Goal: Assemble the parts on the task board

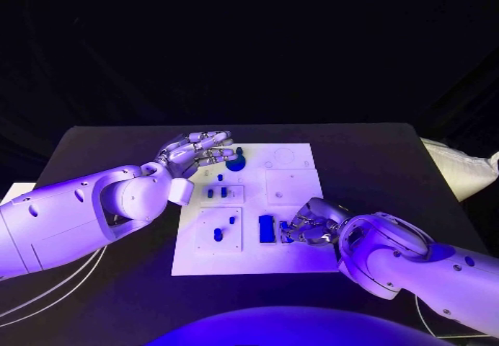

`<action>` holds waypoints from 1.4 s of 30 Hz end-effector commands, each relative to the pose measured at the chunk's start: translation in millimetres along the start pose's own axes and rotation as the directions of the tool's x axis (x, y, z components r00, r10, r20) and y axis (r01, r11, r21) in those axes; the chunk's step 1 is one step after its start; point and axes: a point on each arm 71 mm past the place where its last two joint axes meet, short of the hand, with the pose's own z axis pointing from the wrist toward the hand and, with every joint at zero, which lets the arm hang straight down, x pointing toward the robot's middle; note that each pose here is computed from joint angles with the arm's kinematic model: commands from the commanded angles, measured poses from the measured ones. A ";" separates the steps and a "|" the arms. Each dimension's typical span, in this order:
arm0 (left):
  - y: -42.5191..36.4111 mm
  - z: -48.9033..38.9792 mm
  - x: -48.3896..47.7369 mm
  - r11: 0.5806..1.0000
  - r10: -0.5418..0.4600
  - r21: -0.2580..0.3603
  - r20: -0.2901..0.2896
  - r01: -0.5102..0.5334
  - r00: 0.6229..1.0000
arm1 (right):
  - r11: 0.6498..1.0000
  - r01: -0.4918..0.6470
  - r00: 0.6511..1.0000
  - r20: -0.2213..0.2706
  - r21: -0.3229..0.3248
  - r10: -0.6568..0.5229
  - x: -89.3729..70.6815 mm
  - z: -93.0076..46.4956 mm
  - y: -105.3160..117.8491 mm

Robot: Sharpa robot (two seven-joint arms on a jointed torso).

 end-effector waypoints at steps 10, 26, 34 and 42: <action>0.0 0.6 3.7 1.000 -0.006 0.001 -0.029 0.006 1.000 | 0.994 0.107 0.994 -0.031 -0.033 -0.108 5.1 1.3 5.7; -0.1 0.4 2.6 1.000 -0.006 0.001 -0.028 0.006 1.000 | 0.992 0.110 0.994 0.019 -0.066 -0.109 3.1 -1.5 13.6; -0.4 -0.3 1.6 1.000 -0.005 -0.001 -0.027 0.005 1.000 | 0.989 0.135 0.990 0.053 -0.061 -0.131 -1.9 -4.6 8.2; -0.4 -0.2 1.2 1.000 -0.005 -0.001 -0.027 0.005 1.000 | 0.987 0.146 0.989 0.038 -0.070 -0.143 -0.7 -6.3 8.6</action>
